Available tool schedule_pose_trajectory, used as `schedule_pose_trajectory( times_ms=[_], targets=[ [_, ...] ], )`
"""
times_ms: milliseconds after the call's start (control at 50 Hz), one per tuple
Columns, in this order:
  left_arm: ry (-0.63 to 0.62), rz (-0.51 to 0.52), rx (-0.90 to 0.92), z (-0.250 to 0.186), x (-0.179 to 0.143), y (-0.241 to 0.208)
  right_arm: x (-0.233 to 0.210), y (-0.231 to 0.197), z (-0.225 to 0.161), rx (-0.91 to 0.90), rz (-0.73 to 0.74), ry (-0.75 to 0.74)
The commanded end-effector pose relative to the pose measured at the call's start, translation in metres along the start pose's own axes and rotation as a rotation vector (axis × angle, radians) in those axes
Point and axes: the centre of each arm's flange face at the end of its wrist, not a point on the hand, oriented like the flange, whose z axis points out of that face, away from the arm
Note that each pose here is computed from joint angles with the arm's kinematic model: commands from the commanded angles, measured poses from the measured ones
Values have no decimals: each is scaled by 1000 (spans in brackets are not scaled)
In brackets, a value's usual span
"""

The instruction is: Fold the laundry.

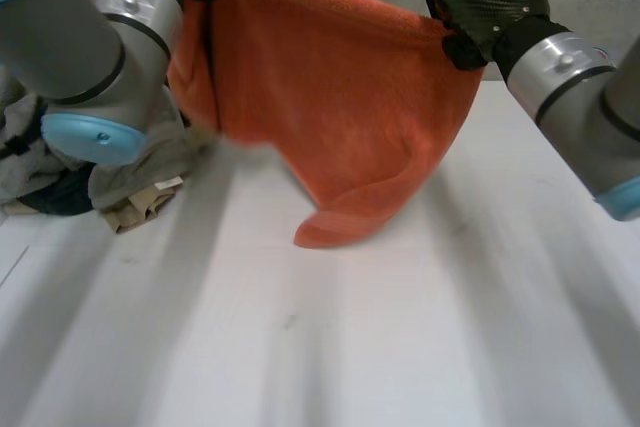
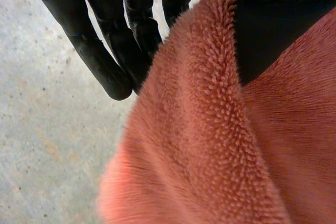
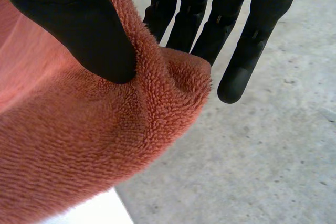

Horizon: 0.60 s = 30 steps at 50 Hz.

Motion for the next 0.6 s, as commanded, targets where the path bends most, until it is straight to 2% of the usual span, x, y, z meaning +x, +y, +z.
schedule_pose_trajectory(
  times_ms=[20, 180, 260, 360, 480, 600],
  targets=[
    [35, -16, -99, -38, 13, 26, -31, 33, 3, -36, 59, -35],
    [165, 71, -490, -123, 58, 131, -78, 98, -37, -271, 50, -178],
    [229, 124, -584, -145, 73, 157, -95, 123, -60, -381, 18, -247],
    [225, 151, -632, -148, 66, 158, -97, 136, -69, -427, 6, -258],
    [217, 110, -648, -143, 50, 147, -91, 141, -72, -451, 51, -241],
    [247, 63, -712, -143, 33, 157, -89, 142, -72, -459, 60, -234]
  ],
)
